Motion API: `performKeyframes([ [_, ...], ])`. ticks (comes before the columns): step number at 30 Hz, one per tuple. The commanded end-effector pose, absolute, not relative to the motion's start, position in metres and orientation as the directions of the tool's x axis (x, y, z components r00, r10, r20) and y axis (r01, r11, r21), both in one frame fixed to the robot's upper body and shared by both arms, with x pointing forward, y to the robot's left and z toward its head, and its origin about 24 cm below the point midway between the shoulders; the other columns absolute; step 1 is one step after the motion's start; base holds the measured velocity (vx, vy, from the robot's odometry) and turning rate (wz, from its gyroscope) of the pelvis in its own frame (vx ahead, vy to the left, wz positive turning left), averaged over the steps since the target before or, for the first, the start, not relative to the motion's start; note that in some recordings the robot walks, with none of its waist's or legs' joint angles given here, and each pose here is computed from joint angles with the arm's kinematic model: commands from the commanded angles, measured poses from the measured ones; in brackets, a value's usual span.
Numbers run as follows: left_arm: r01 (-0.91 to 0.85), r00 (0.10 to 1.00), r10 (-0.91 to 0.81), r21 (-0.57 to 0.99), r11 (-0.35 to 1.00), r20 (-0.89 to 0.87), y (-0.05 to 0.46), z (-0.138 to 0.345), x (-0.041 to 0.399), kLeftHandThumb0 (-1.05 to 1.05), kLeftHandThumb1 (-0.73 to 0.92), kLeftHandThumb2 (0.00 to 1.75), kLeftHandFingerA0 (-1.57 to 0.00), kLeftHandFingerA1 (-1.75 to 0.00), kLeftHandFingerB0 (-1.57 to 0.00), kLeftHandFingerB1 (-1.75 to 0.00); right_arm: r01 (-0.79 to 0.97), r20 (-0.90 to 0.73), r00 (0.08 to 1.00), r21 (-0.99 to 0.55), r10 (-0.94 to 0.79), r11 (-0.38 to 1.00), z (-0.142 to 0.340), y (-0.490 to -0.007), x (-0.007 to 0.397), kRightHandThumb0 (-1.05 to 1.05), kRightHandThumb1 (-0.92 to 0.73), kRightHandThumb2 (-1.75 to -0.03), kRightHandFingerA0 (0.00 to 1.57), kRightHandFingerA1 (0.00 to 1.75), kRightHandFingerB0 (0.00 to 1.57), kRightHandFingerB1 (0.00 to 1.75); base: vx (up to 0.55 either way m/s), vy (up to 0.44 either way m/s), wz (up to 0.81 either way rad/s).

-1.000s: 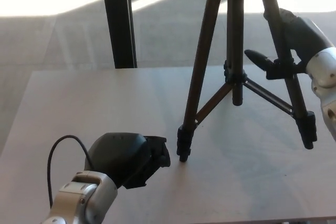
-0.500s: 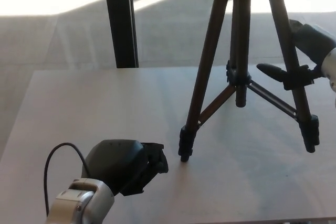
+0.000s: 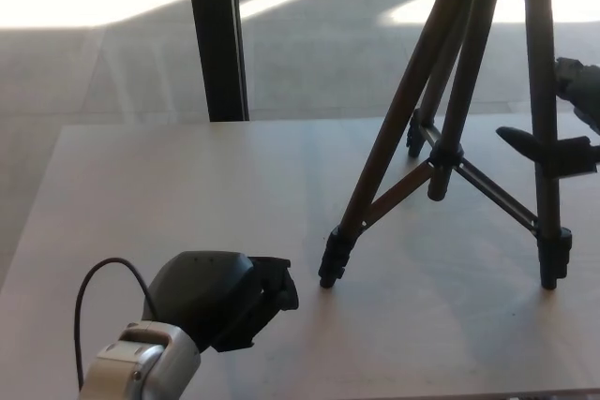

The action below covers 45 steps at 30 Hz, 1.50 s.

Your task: Use both hands of the robot to pick up the tripod lying in the middle of the desk and make it stand upright on the desk

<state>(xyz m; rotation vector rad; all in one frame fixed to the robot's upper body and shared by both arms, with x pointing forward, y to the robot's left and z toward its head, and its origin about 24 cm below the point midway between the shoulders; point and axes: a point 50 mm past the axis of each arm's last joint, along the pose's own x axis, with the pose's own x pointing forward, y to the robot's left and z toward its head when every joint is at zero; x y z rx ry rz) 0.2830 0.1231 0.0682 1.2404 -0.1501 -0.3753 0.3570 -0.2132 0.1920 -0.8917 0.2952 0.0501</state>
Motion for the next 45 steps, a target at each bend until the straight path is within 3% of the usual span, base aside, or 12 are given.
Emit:
performKeyframes([
  [1,0.179,0.937,-0.34,0.943,0.282,-0.076,0.136,0.071,0.282,-0.26,0.66,0.68,-0.93,-1.67,-0.71,-0.83,-0.169,-0.291,0.951,-0.77,-0.102,0.615,0.188,-0.235,0.348,-1.04,-0.62,-0.83,0.0,0.0,0.0,0.0,0.0,0.0,0.0],
  [4,0.145,0.949,-0.311,0.938,0.314,-0.043,0.15,0.076,0.28,-0.34,0.52,0.96,-1.2,-1.35,-0.75,-0.85,-0.185,-0.324,0.935,-0.793,-0.145,0.58,0.183,-0.259,0.329,-1.04,-0.76,-0.64,0.0,0.0,0.0,0.0,0.0,0.0,0.02],
  [9,0.131,0.964,-0.264,0.924,0.361,-0.034,0.17,0.081,0.277,-0.26,0.7,0.71,-0.85,-1.53,-0.69,-0.73,-0.191,-0.364,0.916,-0.769,-0.172,0.611,0.168,-0.292,0.307,-1.04,-0.58,-0.96,0.0,0.0,0.0,0.0,0.0,0.0,0.0],
  [17,0.047,0.998,-0.004,0.751,0.659,-0.06,0.239,0.095,0.253,-0.42,0.67,0.62,-0.85,-1.44,-0.57,-0.56,-0.043,-0.349,0.896,-0.682,-0.274,0.73,0.162,-0.352,0.248,-1.05,-0.77,-0.63,0.0,0.0,0.0,0.0,0.0,0.0,0.0],
  [24,-0.301,0.923,0.367,0.381,0.874,-0.113,0.354,0.088,0.188,-0.63,0.67,0.6,-0.92,-1.38,-0.7,-0.54,0.577,-0.223,0.678,-0.428,-0.7,0.696,0.155,-0.435,0.165,-0.99,-0.64,-1.05,0.0,0.26,0.06,0.03,0.0,0.0,0.0],
  [27,-0.544,0.817,0.575,0.279,0.791,-0.038,0.39,0.088,0.154,-0.68,0.52,0.91,-1.04,-1.27,-0.68,-0.68,0.847,-0.118,0.53,0.035,-0.84,0.53,0.144,-0.457,0.136,-0.67,-0.52,-0.92,0.0,0.4,0.0,0.39,0.0,0.0,0.0],
  [35,-0.91,0.414,0.91,-0.015,0.414,0.026,0.434,0.083,0.109,-0.83,0.66,0.62,-1.08,-1.28,-0.87,-0.7,0.955,-0.196,0.152,0.28,-0.969,0.093,0.122,-0.469,0.132,-0.59,-0.85,-0.65,0.0,0.66,0.09,0.65,0.0,0.0,0.0],
  [36,-0.94,0.328,0.945,-0.105,0.325,-0.011,0.446,0.076,0.102,-0.78,0.68,0.62,-0.96,-1.31,-0.8,-0.72,0.873,-0.286,0.308,0.464,-0.907,0.15,0.096,-0.477,0.134,-0.74,-0.92,-0.76,0.2,0.8,0.22,0.89,0.0,0.0,0.0],
  [39,-0.958,0.213,0.973,-0.214,0.192,-0.084,0.455,0.065,0.093,-0.8,0.67,0.61,-0.97,-1.31,-0.81,-0.77,0.855,-0.355,0.246,0.518,-0.902,0.03,0.075,-0.475,0.141,-0.67,-0.68,-1.05,0.0,0.47,0.0,0.44,0.0,0.0,0.0],
  [40,-0.96,0.193,0.975,-0.228,0.165,-0.106,0.458,0.059,0.089,-0.82,0.64,0.63,-0.88,-1.42,-0.87,-0.91,0.76,-0.455,0.184,0.628,-0.872,-0.167,0.06,-0.469,0.142,-0.63,-0.75,-0.62,0.06,0.74,0.13,0.68,0.0,0.0,0.0],
  [43,-0.963,0.178,0.976,-0.227,0.147,-0.123,0.457,0.054,0.088,-0.82,0.64,0.63,-0.84,-1.45,-0.84,-0.92,0.739,-0.524,0.165,0.627,-0.836,-0.247,0.045,-0.457,0.136,-0.64,-0.75,-0.63,0.34,0.97,0.27,0.81,0.0,0.0,0.0],
  [45,-0.977,0.155,0.97,-0.174,0.122,-0.189,0.456,0.041,0.088,-0.82,0.67,0.65,-0.81,-1.47,-0.79,-0.99,0.831,-0.491,0.105,0.521,-0.865,-0.195,0.039,-0.437,0.136,-0.57,-0.55,-0.88,0.04,0.66,0.17,0.67,0.0,0.0,0.0],
])
